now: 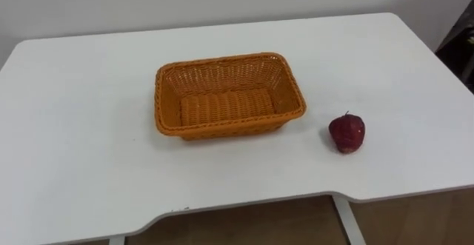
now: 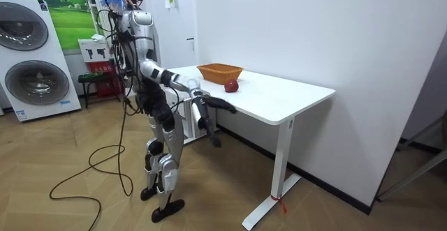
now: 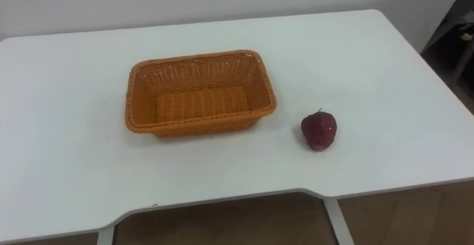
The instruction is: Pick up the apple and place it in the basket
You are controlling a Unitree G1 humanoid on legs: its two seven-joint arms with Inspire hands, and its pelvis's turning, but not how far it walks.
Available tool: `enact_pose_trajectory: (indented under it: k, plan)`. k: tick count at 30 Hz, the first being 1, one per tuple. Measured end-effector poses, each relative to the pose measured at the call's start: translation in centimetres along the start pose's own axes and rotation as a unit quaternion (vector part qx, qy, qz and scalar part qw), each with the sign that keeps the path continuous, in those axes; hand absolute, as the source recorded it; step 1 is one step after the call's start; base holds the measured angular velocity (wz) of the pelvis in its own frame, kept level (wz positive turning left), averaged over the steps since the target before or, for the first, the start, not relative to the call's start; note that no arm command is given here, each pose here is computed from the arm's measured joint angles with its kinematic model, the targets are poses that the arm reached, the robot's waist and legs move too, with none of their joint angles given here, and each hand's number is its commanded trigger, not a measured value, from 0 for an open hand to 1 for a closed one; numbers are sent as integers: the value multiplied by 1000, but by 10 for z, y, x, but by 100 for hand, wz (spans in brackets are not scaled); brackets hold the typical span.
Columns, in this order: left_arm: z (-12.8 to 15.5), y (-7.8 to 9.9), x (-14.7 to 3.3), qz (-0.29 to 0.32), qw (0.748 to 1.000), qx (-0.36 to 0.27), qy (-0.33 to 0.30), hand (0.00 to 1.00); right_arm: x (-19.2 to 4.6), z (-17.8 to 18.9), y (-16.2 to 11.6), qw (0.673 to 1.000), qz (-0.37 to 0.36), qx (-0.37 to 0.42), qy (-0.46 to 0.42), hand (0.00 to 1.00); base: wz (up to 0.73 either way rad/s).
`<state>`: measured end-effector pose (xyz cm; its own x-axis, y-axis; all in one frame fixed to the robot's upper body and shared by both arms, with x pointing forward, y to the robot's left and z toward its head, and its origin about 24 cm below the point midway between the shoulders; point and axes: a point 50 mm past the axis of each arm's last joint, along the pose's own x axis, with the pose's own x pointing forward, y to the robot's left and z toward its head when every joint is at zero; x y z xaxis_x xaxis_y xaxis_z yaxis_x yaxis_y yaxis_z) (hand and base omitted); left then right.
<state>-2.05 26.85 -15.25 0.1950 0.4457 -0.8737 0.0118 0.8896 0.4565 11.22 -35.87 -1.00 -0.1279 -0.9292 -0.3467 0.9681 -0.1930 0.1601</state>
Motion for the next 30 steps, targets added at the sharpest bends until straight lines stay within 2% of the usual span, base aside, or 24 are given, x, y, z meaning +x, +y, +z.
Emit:
enact_pose_trajectory:
  k: [2, 5, 11, 18, 23, 30]
  plan:
    - [2, -1, 0, -4, 1000, 9, -5, 0, -9, 12, 15, 996, 44, -33, -74, 0, 12]
    - [2, -2, 0, -5, 1000, 11, -5, 0, -19, 19, 28, 984, 95, -65, -134, 0, 7]
    - [4, -5, 0, -13, 1000, 23, -10, 0, -40, 15, 44, 957, 189, -114, -187, 0, 0]
    - [13, -5, 2, -20, 999, 39, -31, 0, -59, 2, 58, 922, 297, -157, -191, 0, 0]
    - [15, -2, 2, -16, 998, 40, -39, 0, -75, -11, 61, 882, 372, -205, -205, 0, -3]
    - [17, -3, 2, -22, 997, 56, -44, 0, -90, -24, 64, 848, 442, -225, -186, 0, 2]
